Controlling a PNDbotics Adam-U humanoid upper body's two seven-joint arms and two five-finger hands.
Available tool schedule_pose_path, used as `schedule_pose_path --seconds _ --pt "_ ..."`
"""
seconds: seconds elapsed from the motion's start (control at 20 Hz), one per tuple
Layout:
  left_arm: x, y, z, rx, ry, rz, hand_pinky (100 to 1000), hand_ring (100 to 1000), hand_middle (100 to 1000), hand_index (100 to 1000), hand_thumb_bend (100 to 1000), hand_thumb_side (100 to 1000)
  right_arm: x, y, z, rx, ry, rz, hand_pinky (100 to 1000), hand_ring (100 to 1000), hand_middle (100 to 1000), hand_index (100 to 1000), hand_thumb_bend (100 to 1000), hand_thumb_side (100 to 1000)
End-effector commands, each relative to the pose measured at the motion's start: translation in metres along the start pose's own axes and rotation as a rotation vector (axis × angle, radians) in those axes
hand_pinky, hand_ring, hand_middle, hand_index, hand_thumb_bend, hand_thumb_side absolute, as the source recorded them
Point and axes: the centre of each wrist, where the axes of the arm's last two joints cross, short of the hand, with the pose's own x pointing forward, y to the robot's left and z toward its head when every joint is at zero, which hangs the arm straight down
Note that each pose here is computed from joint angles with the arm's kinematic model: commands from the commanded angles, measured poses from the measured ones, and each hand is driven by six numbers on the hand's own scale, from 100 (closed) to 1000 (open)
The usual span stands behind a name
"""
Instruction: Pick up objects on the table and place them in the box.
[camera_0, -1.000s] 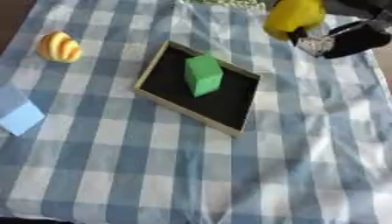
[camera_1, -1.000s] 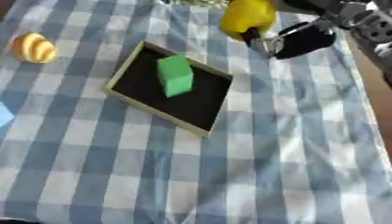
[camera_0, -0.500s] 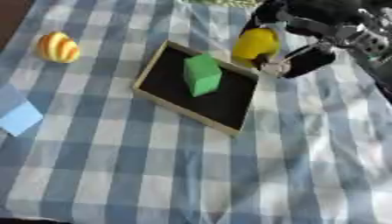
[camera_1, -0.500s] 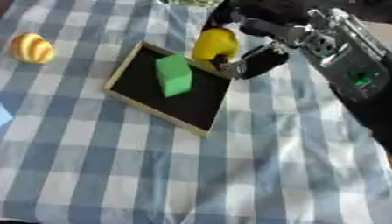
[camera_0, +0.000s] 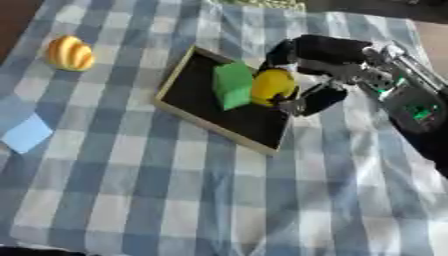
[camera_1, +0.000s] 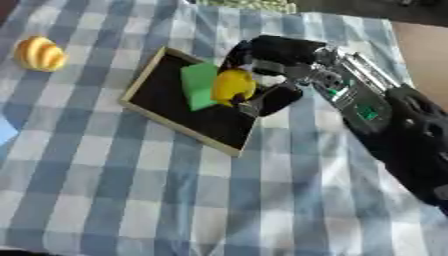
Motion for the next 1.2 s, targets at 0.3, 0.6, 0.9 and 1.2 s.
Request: schedule_pose_path --seconds 0.3,0.6,0.9,1.2 --pt "0.007 0.001 -0.006 -0.018 -0.028 -0.005 1000 798 751 849 100 623 -0.002 -0.005 0.005 0.105 0.014 0.084 911 921 850 951 100 314" --pt "0.007 0.001 -0.005 -0.015 -0.025 -0.005 1000 799 752 850 100 624 0.0 -0.013 0.012 0.07 0.036 0.11 962 983 897 998 100 296" --pt "0.007 0.001 -0.005 -0.013 -0.023 -0.004 1000 801 753 851 100 626 0.004 -0.017 0.019 0.017 0.01 0.097 981 994 912 1000 100 415" --pt "0.006 0.001 -0.005 -0.011 -0.022 -0.004 1000 802 753 851 100 625 0.0 -0.019 0.025 -0.015 0.013 0.072 976 977 886 1000 100 303"
